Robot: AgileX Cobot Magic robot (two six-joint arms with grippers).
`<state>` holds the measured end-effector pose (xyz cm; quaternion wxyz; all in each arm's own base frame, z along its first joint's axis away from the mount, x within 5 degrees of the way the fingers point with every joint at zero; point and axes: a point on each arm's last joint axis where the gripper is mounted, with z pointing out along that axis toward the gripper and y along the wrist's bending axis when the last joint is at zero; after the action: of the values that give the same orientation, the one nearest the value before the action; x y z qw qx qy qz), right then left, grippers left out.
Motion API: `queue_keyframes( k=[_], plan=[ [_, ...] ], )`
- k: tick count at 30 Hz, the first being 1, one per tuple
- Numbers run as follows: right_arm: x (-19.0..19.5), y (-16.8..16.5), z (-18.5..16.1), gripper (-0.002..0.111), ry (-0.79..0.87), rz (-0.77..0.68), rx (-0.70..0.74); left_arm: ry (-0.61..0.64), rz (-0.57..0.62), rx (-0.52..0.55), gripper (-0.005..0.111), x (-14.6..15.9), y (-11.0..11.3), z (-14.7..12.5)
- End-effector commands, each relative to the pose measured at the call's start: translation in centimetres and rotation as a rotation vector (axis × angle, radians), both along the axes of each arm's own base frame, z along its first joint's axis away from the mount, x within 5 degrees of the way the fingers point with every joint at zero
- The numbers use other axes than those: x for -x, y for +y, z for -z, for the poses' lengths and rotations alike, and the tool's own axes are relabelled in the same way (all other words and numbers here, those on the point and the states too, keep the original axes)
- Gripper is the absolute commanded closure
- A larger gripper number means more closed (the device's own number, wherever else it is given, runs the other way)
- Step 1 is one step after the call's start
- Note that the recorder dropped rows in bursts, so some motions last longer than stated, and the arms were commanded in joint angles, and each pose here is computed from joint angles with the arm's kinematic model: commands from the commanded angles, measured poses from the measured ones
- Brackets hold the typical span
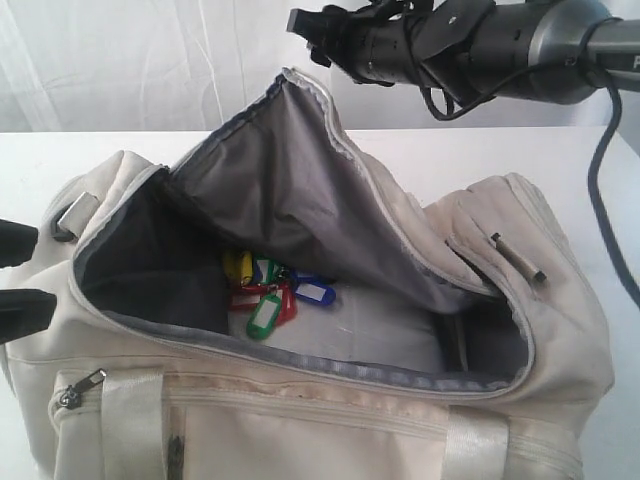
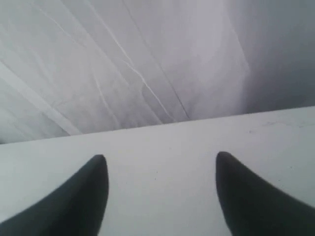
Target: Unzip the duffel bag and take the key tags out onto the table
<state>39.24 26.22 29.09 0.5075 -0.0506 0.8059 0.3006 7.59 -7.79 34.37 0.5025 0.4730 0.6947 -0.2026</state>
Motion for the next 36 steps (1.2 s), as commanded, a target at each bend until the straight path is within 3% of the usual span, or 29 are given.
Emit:
queue_keyframes(
  k=[1,4,11,14,19,23,27,31,36],
  plan=[
    [0.1,-0.5,-1.1,0.046,0.057,-0.073,-0.004,0.025,-0.013,-0.024,0.056,0.2,0.2,0.4],
    [1.0,-0.5,-3.8,0.046,0.025,-0.147,0.005,0.05,-0.019,-0.039,0.056,0.1,0.3,1.2],
    [6.6,-1.2,-11.2,0.053,-0.261,-0.566,0.296,0.109,-0.051,-0.053,0.056,-0.3,0.3,4.0],
    [9.5,-1.6,-11.8,0.061,-0.222,-0.781,0.351,0.092,-0.084,-0.043,0.056,-0.6,0.4,4.2],
    [12.8,-1.4,-9.7,0.082,-0.017,-1.108,0.399,0.051,-0.13,-0.018,0.056,-1.1,0.6,3.8],
    [13.2,-0.7,-6.9,0.095,0.064,-1.149,0.485,0.036,-0.146,-0.011,0.056,-1.3,0.6,3.7],
    [12.5,-0.7,-3.4,0.1,0.163,-1.151,0.621,0.034,-0.148,-0.01,0.056,-1.3,0.6,3.7],
    [11.3,-1.7,-1.1,0.101,0.319,-1.023,0.78,0.032,-0.148,-0.017,0.056,-1.3,0.7,3.7],
    [9.9,-3.7,-0.4,0.101,0.348,-0.877,1.037,0.032,-0.148,-0.017,0.056,-1.3,0.7,3.7]
  ],
)
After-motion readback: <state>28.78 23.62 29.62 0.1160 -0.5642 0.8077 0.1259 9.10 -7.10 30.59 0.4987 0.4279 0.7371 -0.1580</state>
